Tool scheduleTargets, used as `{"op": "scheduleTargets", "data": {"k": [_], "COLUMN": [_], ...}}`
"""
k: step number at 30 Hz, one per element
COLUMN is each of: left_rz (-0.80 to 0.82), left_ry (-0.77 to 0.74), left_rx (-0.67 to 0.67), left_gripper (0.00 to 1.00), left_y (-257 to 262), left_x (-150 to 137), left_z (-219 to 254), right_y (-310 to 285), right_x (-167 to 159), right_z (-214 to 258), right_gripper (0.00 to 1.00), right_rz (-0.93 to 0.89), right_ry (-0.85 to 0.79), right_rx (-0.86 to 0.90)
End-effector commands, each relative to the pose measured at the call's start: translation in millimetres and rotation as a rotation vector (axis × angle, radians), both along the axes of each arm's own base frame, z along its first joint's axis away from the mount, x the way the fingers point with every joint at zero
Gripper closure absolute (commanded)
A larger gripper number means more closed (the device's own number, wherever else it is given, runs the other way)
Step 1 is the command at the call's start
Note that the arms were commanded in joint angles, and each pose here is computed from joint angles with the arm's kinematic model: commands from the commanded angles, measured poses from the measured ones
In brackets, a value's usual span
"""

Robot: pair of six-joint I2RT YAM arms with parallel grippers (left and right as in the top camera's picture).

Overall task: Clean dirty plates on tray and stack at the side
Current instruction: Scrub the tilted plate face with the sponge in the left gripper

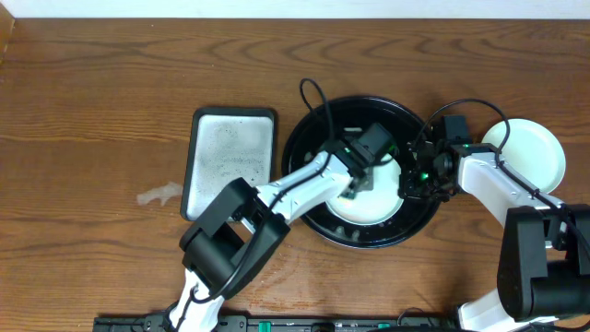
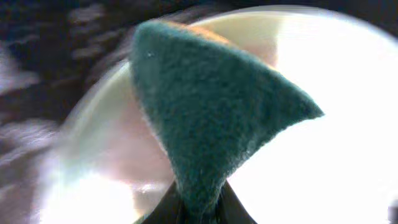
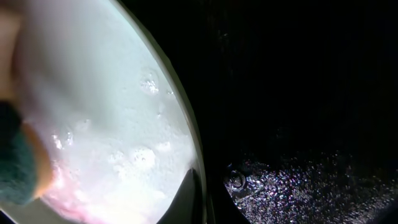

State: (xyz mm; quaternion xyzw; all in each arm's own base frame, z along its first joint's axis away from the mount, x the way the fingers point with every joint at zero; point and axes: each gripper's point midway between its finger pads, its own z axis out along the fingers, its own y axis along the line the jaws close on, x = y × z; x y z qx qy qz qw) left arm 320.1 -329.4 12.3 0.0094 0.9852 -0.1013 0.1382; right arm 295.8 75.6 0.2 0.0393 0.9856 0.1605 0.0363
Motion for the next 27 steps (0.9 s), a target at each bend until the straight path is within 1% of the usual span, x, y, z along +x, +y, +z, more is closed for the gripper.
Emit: {"op": "scheduleTargets", "data": {"k": [1,3,5,9,13,14,15,19,22,25,27], "left_rz": [-0.105,-0.126,-0.136,-0.141,-0.13,-0.144,-0.145,-0.039,0.018,0.043,0.046], "left_ry": [0.223,0.241,0.249,0.271,0.296,0.291,0.283,0.227,0.169,0.124,0.1], "left_rx": [-0.237,-0.293,-0.296,-0.277,-0.22,-0.191,-0.132,0.15,0.322,0.396,0.381], "left_gripper": [0.92,0.92,0.92,0.92,0.92,0.92,0.92,0.93,0.93,0.93,0.93], "left_y": [-48.0,-63.4,-69.0,-68.1,-49.9,-42.1,-27.5,39.5,80.7,97.1,94.0], "left_x": [-39.9,-47.9,-55.2,-64.1,-64.0,-62.5,-59.5,-43.0,-28.8,-17.6,-12.4], "left_z": [-17.2,-11.9,-11.5,-14.0,-20.1,-22.6,-27.2,-38.1,-29.7,-11.9,0.8], "right_y": [-24.6,-24.4,-24.5,-24.6,-24.6,-24.6,-24.6,-24.6,-24.6,-24.7,-24.7], "right_x": [-7.4,-7.4,-7.5,-7.6,-8.1,-8.2,-8.1,-8.0,-8.0,-8.0,-8.0], "right_z": [-16.4,-16.4,-16.4,-16.4,-16.4,-16.5,-16.4,-16.4,-16.4,-16.5,-16.5], "right_gripper": [0.99,0.99,0.99,0.99,0.99,0.99,0.99,0.99,0.99,0.99,0.99], "right_rz": [0.004,0.005,0.005,0.005,0.005,0.005,0.005,0.005,0.012,0.012,0.012], "right_ry": [0.031,0.031,0.031,0.031,0.034,0.034,0.034,0.033,0.031,0.031,0.031], "right_rx": [-0.131,-0.131,-0.131,-0.131,-0.131,-0.131,-0.131,-0.131,-0.131,-0.132,-0.132]}}
